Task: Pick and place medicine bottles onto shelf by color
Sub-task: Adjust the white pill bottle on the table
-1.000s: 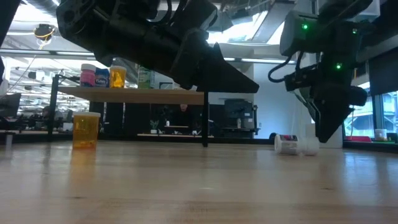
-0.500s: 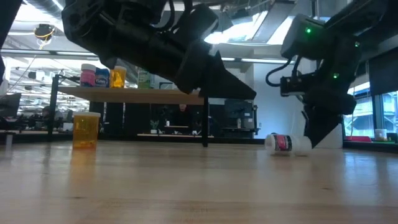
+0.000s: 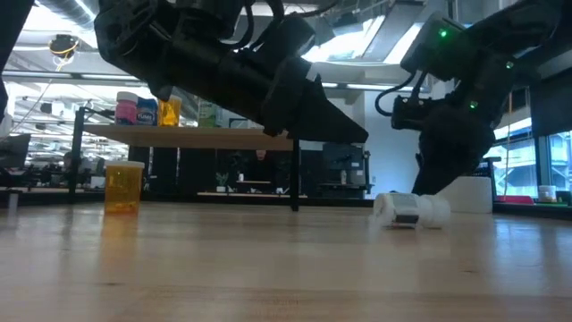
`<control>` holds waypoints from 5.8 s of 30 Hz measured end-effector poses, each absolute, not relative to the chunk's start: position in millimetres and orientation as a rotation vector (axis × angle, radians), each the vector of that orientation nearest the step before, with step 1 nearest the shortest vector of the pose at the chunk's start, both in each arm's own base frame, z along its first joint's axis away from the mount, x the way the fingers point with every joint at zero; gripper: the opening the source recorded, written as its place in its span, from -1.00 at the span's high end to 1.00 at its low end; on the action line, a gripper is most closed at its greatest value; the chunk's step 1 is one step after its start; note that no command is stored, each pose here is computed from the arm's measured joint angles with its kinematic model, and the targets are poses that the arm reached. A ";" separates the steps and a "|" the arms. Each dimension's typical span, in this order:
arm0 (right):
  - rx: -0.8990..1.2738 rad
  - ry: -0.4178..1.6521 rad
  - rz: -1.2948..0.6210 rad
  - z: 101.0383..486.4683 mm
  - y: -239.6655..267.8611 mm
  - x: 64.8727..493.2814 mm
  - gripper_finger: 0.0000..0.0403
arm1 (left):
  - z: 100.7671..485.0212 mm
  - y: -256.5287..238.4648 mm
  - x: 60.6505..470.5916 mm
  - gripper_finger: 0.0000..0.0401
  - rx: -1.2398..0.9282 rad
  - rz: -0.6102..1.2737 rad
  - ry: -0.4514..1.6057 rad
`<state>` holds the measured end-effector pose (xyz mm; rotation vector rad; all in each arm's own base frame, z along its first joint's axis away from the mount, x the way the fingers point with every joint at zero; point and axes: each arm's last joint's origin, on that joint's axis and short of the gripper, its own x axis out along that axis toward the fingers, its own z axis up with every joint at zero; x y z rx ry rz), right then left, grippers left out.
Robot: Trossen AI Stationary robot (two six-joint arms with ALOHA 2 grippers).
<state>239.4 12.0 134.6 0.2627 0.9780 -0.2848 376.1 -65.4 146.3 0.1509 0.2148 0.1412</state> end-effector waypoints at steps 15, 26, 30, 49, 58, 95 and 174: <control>0.092 1.171 -0.262 192.4 26.6 254.1 -0.09 | 194.9 -77.4 417.9 -0.28 0.191 0.102 0.590; 0.038 1.002 -0.265 287.4 52.7 210.6 -0.09 | 225.7 -93.4 426.8 -0.28 0.048 0.113 0.551; 0.077 0.888 -0.191 307.3 60.9 192.0 -0.09 | 227.0 -93.5 427.7 -0.28 0.019 0.119 0.533; 0.024 1.063 0.113 235.6 99.0 198.6 -0.09 | 229.8 -125.1 418.9 -0.28 -0.050 0.236 0.470; 0.008 1.072 0.163 208.8 114.7 223.9 -0.09 | 230.6 -135.9 414.4 -0.28 -0.107 0.317 0.433; -0.023 1.157 0.345 125.4 190.0 239.5 -0.09 | 230.5 -145.9 411.0 -0.28 -0.153 0.305 0.426; 0.629 2.281 -0.094 113.4 114.8 289.9 0.18 | 218.8 -201.0 378.1 -0.28 0.151 0.131 0.574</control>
